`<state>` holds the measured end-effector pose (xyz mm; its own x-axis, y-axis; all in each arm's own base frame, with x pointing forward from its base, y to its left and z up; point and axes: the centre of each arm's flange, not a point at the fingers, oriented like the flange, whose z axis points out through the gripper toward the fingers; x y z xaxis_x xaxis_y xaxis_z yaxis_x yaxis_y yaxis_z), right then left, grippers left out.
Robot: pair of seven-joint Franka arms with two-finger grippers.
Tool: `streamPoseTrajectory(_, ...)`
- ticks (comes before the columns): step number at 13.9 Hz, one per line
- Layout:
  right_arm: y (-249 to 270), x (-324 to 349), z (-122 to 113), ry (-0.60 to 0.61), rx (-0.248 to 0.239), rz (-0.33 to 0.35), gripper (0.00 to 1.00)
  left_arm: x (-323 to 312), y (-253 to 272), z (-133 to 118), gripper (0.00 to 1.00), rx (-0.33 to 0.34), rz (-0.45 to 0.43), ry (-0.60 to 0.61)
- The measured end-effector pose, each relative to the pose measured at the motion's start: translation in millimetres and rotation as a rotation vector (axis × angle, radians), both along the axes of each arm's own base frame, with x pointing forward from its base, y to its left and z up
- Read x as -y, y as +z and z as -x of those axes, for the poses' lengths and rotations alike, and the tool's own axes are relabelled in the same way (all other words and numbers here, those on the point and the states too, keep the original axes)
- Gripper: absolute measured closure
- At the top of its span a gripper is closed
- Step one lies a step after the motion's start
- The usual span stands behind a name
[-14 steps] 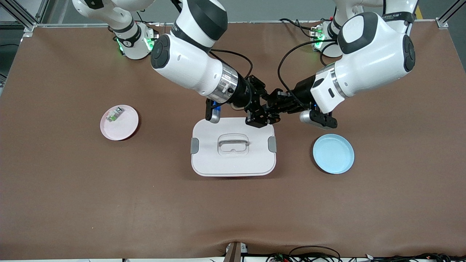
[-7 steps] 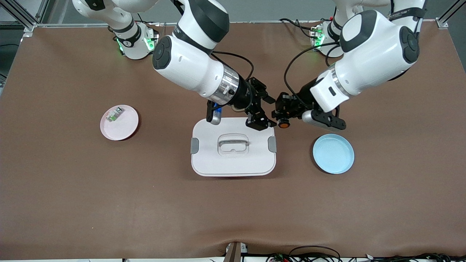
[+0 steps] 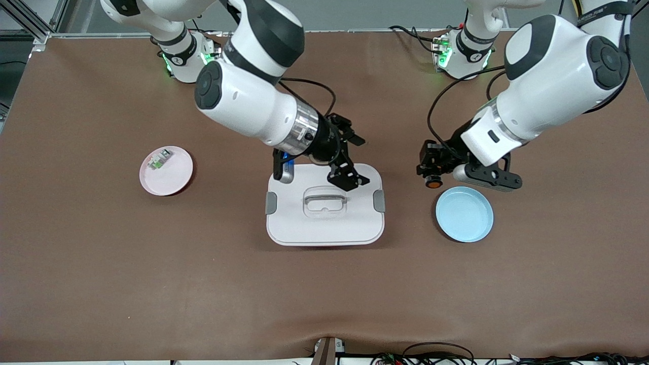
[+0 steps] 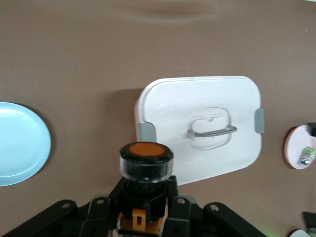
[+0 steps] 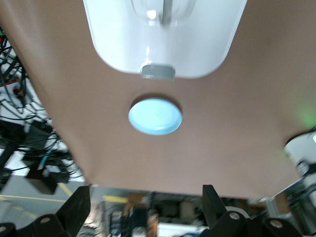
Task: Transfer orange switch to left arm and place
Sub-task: 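Carry the switch toward the blue plate while the right gripper withdraws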
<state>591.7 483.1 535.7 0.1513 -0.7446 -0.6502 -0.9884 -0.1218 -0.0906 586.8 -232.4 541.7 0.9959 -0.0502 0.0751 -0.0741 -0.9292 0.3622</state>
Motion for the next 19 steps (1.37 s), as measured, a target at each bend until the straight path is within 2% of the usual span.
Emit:
streamPoseTrajectory(3, -9, 31, -7, 0.186, 0.03, 0.093, 0.0, -28, 4, -9, 0.65, 0.016, -0.07, 0.016)
streamPoseTrajectory(7, 1, 94, -17, 0.417, 0.071, 0.18, 0.0, -56, 39, -13, 0.65, 0.025, -0.168, 0.012)
streamPoseTrajectory(10, 5, 138, -19, 0.605, 0.09, 0.237, 0.0, -80, 36, -18, 0.65, 0.024, -0.254, -0.004)
streamPoseTrajectory(12, 3, 171, -21, 0.749, 0.104, 0.287, 0.0, -101, 20, -25, 0.65, 0.009, -0.317, -0.076)
streamPoseTrajectory(14, -1, 204, -23, 0.896, 0.105, 0.322, 0.0, -120, -3, -31, 0.65, -0.032, -0.341, -0.172)
streamPoseTrajectory(17, -3, 259, -31, 1.074, 0.122, 0.33, 0.0, -137, -46, -37, 0.65, -0.086, -0.393, -0.304)
streamPoseTrajectory(19, 0, 294, -35, 1.16, 0.133, 0.32, 0.0, -140, -69, -39, 0.65, -0.097, -0.426, -0.405)
